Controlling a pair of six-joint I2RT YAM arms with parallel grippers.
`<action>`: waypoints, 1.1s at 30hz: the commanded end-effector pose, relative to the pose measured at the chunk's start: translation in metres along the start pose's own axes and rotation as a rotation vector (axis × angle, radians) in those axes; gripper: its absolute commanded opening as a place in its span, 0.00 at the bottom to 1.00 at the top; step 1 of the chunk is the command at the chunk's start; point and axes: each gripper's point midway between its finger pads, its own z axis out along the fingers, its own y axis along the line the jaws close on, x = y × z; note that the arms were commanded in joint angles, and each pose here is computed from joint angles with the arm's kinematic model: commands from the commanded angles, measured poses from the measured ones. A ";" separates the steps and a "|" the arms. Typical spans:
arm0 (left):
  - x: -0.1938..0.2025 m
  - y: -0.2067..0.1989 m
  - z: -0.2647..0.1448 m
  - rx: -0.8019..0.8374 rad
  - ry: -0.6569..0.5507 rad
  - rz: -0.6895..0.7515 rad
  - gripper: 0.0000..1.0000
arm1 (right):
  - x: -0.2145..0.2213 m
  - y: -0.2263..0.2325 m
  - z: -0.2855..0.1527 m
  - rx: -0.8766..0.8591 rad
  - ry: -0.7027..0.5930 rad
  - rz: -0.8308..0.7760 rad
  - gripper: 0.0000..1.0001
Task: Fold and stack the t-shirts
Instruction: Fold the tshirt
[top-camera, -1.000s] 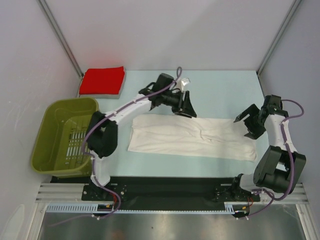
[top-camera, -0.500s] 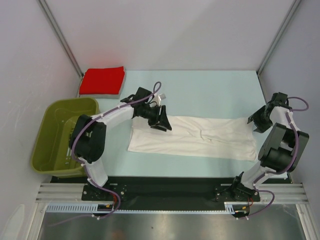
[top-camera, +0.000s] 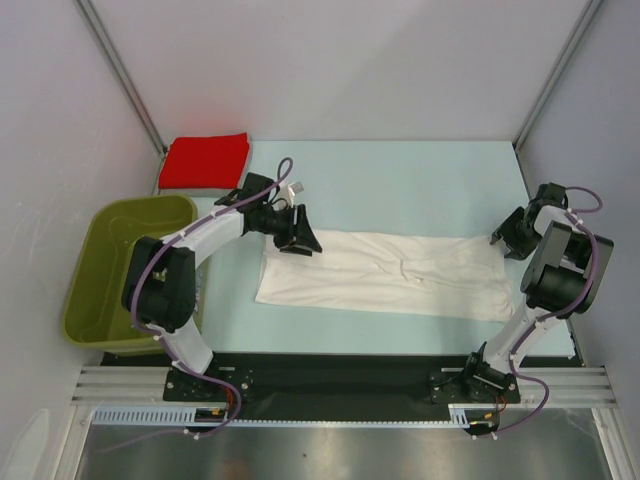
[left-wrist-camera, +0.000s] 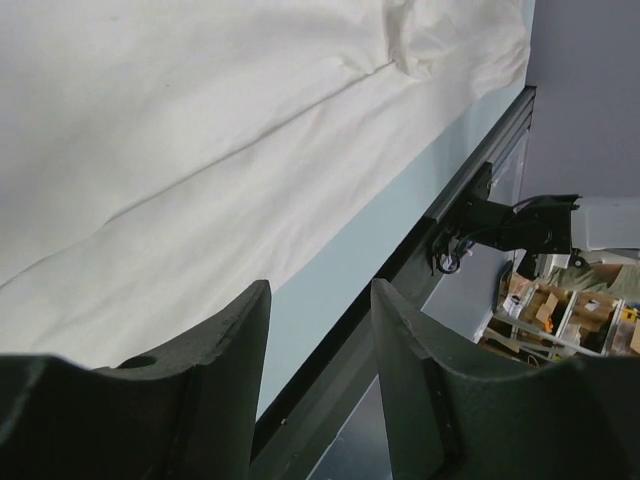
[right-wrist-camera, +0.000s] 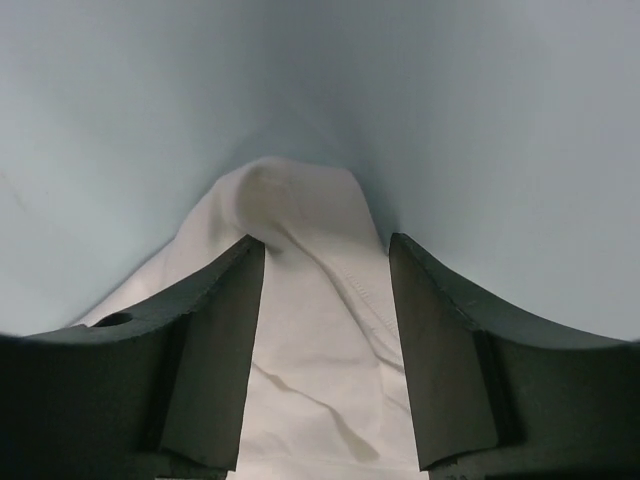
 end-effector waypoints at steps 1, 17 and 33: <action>-0.003 -0.011 -0.011 0.051 -0.026 0.050 0.50 | -0.019 0.000 0.003 0.012 -0.049 -0.059 0.57; -0.022 0.024 -0.032 -0.125 -0.119 -0.021 0.53 | -0.085 0.080 0.045 0.109 -0.259 -0.226 0.01; -0.004 0.070 -0.064 -0.460 -0.187 -0.037 0.59 | -0.114 0.317 0.099 -0.212 -0.537 -0.489 0.08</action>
